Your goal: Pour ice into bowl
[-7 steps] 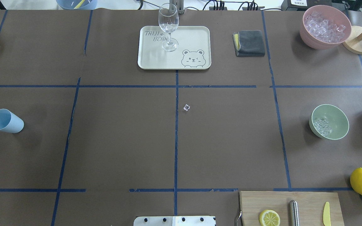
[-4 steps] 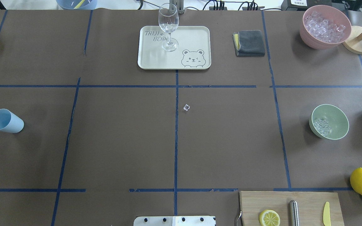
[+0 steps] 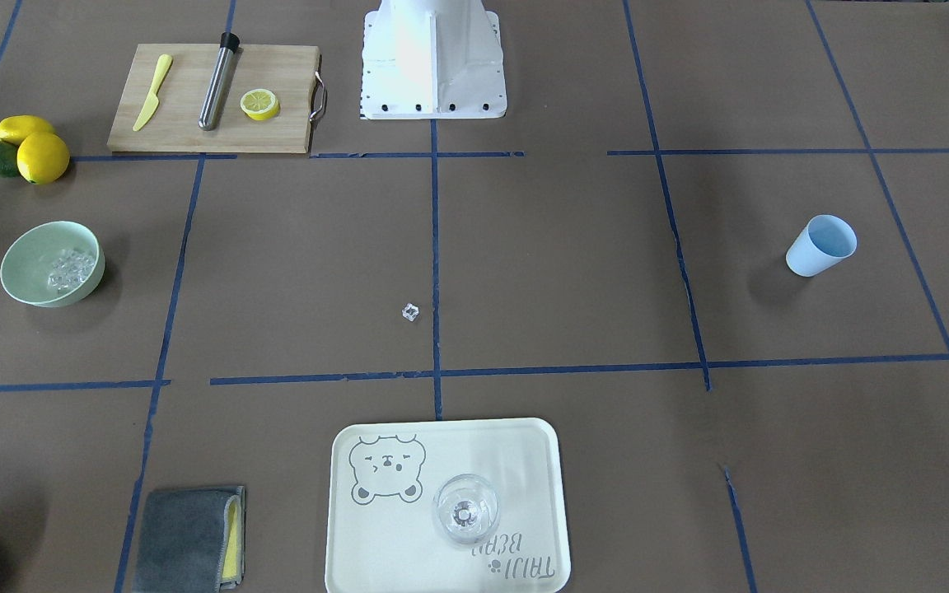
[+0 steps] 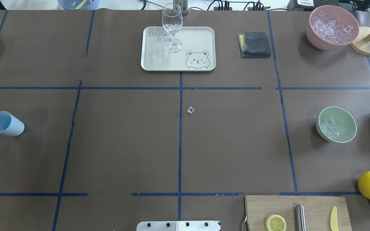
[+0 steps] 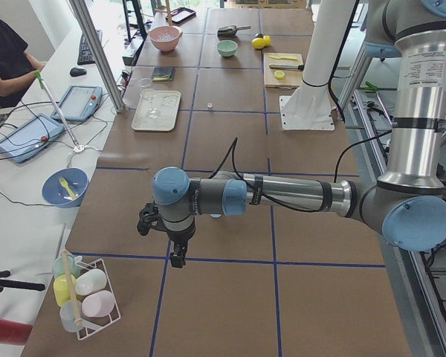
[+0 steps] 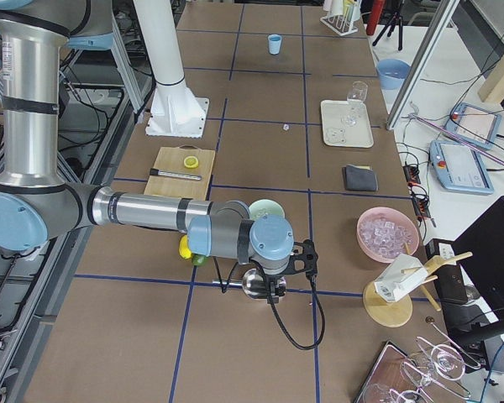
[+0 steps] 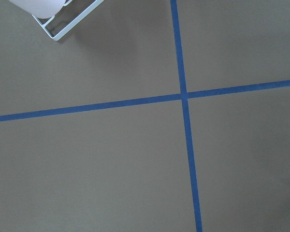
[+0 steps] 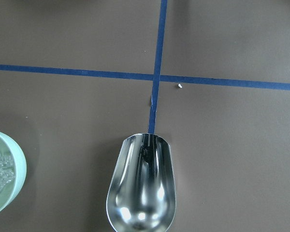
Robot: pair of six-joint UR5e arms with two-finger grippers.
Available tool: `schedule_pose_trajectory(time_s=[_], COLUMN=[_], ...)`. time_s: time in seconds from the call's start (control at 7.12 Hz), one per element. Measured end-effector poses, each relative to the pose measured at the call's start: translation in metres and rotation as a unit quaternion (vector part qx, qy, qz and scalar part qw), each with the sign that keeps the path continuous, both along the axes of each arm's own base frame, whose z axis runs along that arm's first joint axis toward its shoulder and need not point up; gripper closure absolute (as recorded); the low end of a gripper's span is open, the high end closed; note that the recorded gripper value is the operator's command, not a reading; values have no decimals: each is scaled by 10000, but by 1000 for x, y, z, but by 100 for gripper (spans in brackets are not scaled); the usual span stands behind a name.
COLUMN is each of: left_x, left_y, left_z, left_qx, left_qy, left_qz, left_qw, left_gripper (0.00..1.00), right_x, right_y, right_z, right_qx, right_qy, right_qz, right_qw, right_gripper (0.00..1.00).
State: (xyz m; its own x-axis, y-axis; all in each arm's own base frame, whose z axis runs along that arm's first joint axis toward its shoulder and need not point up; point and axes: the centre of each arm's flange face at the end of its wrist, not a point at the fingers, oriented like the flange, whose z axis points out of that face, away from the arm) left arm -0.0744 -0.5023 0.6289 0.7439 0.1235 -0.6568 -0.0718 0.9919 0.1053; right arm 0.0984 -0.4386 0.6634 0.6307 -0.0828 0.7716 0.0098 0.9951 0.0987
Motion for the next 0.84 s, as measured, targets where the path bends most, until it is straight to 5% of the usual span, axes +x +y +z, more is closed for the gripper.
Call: schedule_pose_trajectory(time_s=[0.84], left_x=[18], left_y=[-5], left_z=[5], left_qx=[75], left_qy=[10], left_qz=[69], left_qw=[9999], left_gripper=[0], right_x=[0], right_y=[2], right_z=[-2], right_qx=[24], right_qy=[-29], right_qz=[8], right_qw=[10000], right_gripper=[0])
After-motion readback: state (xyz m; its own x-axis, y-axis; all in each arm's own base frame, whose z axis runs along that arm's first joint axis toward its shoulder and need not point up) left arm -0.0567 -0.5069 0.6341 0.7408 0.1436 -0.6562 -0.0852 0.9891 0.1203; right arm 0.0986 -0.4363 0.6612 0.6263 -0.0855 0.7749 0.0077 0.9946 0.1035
